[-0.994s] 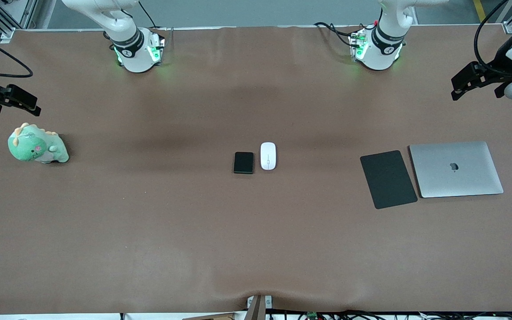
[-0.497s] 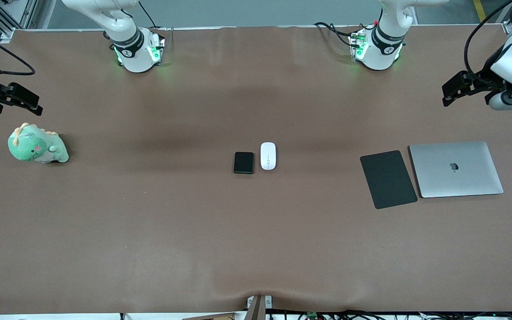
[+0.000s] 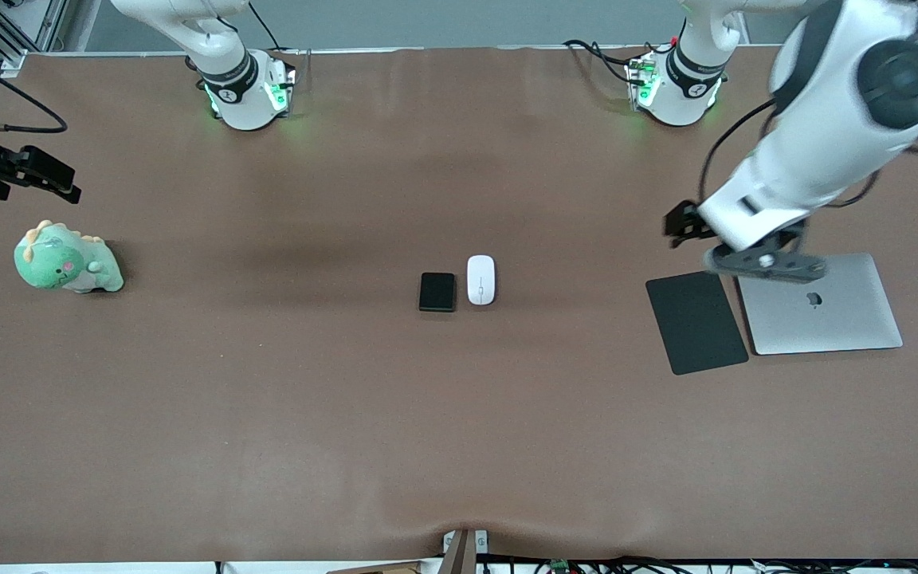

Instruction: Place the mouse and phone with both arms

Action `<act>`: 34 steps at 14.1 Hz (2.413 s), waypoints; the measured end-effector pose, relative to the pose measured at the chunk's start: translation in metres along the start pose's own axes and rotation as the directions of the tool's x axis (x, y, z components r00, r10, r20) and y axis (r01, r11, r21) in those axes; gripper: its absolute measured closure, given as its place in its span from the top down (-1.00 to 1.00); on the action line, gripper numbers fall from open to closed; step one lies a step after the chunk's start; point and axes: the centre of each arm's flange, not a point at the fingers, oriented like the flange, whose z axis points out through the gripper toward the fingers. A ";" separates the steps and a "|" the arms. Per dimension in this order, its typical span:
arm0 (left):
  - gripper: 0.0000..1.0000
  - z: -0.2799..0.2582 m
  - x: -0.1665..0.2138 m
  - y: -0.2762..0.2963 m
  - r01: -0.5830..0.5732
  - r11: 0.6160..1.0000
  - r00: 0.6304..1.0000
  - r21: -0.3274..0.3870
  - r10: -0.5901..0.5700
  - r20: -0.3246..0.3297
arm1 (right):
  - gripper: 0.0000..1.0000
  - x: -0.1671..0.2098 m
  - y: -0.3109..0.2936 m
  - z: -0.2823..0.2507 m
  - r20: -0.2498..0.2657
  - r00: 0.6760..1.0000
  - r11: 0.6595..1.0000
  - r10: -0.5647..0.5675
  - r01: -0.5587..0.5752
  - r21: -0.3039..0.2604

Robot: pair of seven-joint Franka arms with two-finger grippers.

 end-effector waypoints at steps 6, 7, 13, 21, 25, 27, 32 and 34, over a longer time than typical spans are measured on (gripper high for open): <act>1.00 0.111 0.000 0.166 0.119 0.993 0.993 -0.027 -0.119 -0.012 | 1.00 -0.003 -0.008 0.015 0.074 0.997 1.000 -0.015 0.015 -0.005; 1.00 0.132 -0.004 0.192 0.131 0.991 0.991 -0.041 -0.131 -0.015 | 1.00 -0.003 -0.009 0.015 0.074 0.997 1.000 -0.016 0.016 -0.005; 1.00 0.259 -0.017 0.263 0.125 0.991 0.992 -0.039 -0.126 -0.011 | 1.00 -0.003 -0.024 0.014 0.065 0.997 0.999 -0.045 0.046 -0.006; 0.65 0.323 -0.034 0.285 0.109 0.994 0.994 -0.019 -0.109 0.028 | 1.00 0.015 -0.132 0.047 0.056 0.998 0.997 -0.033 0.030 0.065; 0.59 0.336 -0.038 0.287 0.106 0.994 0.993 -0.008 -0.105 0.044 | 1.00 0.025 -0.181 0.076 0.079 0.997 0.993 -0.009 -0.001 0.122; 0.55 0.343 -0.041 0.289 0.102 0.995 0.993 -0.002 -0.102 0.053 | 1.00 0.033 -0.203 0.097 0.074 0.997 0.992 -0.026 0.016 0.127; 0.24 0.347 -0.039 0.287 0.106 0.994 0.993 0.002 -0.106 0.057 | 1.00 0.050 -0.228 0.153 0.109 0.993 0.993 -0.035 0.022 0.116; 0.24 0.333 -0.031 0.277 0.115 0.993 0.991 0.035 -0.117 0.060 | 1.00 0.055 -0.234 0.175 0.090 0.995 0.993 -0.032 0.021 0.120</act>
